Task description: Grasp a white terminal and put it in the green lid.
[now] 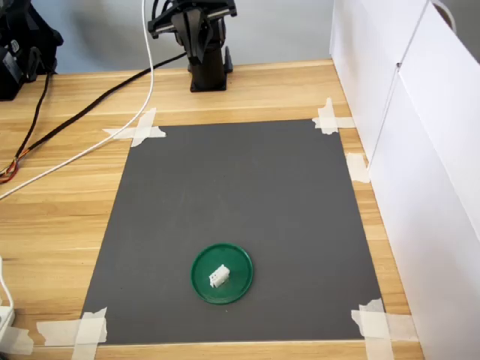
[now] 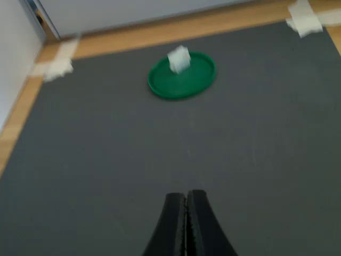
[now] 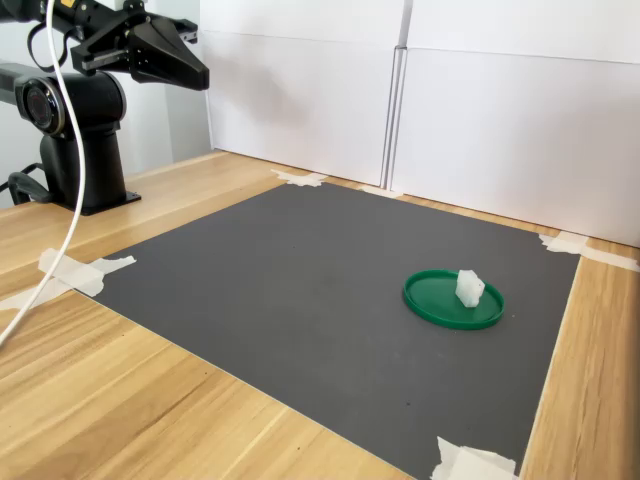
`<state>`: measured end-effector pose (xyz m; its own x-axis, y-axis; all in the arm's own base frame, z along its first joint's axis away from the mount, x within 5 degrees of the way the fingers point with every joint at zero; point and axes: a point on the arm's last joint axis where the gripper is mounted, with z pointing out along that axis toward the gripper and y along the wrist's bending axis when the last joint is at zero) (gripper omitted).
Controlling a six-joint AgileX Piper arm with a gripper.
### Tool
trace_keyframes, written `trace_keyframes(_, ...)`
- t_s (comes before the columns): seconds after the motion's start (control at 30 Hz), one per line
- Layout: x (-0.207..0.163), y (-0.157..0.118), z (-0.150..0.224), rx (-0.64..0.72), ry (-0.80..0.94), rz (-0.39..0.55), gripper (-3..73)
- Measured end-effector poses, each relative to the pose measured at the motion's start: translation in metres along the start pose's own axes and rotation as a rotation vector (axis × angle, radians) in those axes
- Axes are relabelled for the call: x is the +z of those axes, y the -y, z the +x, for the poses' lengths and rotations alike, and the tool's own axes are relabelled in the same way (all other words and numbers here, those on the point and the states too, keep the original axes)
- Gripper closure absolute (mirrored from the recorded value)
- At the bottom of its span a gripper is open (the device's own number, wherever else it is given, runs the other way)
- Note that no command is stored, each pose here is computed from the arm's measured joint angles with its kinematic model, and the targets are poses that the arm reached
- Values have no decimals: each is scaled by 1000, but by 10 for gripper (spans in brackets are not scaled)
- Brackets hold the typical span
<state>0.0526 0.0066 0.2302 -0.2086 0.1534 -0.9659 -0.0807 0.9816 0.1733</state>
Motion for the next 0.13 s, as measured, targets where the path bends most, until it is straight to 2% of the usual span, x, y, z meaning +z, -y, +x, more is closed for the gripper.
trace_keyframes(0.13,-1,3,12,-27,-72,23,716)
